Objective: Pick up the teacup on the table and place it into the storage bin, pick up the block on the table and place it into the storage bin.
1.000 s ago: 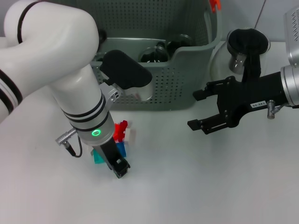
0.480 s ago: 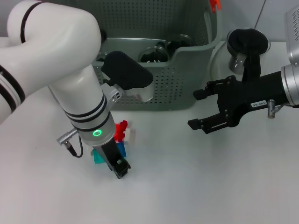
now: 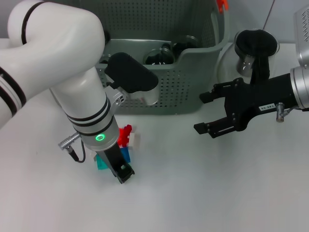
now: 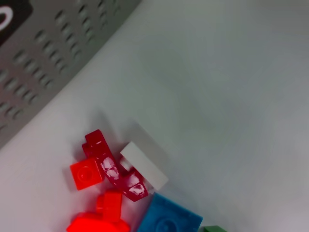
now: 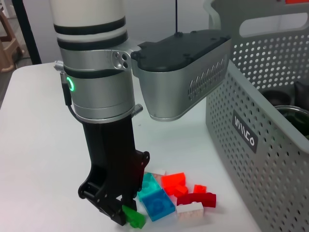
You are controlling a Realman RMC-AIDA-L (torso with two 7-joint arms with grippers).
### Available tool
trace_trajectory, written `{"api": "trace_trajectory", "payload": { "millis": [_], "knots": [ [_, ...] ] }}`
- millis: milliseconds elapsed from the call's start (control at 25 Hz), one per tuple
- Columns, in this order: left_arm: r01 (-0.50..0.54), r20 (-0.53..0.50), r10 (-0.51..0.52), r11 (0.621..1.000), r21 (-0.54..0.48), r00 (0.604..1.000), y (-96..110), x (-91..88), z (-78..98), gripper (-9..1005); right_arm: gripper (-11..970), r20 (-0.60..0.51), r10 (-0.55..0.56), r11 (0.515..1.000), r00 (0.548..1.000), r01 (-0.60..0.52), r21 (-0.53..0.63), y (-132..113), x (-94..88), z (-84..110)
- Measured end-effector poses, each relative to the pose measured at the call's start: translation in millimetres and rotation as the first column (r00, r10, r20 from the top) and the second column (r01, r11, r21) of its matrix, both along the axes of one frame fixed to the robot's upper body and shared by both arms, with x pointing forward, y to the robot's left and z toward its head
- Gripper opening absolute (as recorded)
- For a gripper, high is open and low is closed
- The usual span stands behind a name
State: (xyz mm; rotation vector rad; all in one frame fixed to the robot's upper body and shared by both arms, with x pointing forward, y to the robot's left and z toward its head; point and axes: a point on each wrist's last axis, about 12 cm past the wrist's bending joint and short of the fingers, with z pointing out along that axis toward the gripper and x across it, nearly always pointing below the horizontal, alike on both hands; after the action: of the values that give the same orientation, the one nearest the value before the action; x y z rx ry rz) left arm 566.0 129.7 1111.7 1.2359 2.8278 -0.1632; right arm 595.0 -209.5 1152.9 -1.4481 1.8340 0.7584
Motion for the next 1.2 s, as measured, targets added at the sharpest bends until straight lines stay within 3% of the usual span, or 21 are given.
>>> {"api": "trace_trajectory", "payload": {
  "millis": [280, 520, 800, 880, 960, 1080, 1200],
  "knots": [
    [0.027, -0.003, -0.027, 1.000, 0.004, 1.000, -4, -3.3, 4.2, 153, 876, 0.000, -0.001, 1.000, 1.000, 0.001, 0.000, 0, 0.0, -0.1],
    [0.065, 0.025, -0.065, 0.998, -0.013, 0.998, -5, -12.1, 25.4, 153, 877, -0.001, -0.004, 1.000, 1.000, 0.004, -0.002, -2, -0.4, -0.9],
    [0.030, 0.071, -0.014, 0.974, -0.223, 0.997, 20, -13.2, 66.6, 152, 877, -0.004, -0.007, 1.000, 1.000, 0.007, -0.001, -2, -1.2, -1.9],
    [0.017, 0.091, 0.018, 0.929, -0.370, 0.996, 37, -12.3, 88.5, 152, 877, -0.004, -0.007, 1.000, 1.000, 0.007, -0.001, -2, -1.2, -2.0],
    [0.013, 0.099, 0.033, 0.905, -0.425, 0.995, 45, -11.6, 96.4, 152, 877, -0.004, -0.007, 1.000, 1.000, 0.007, -0.002, -2, -1.2, -2.1],
    [0.017, 0.138, 0.078, 0.815, -0.580, 0.987, 69, -9.9, 121.1, 152, 878, -0.005, -0.007, 1.000, 1.000, 0.007, -0.003, -2, -1.2, -2.2],
    [0.038, 0.194, 0.118, 0.757, -0.653, 0.974, 86, -4.9, 139.7, 152, 878, -0.006, -0.005, 1.000, 1.000, 0.005, -0.003, -2, -1.3, -2.0]
  ]
}}
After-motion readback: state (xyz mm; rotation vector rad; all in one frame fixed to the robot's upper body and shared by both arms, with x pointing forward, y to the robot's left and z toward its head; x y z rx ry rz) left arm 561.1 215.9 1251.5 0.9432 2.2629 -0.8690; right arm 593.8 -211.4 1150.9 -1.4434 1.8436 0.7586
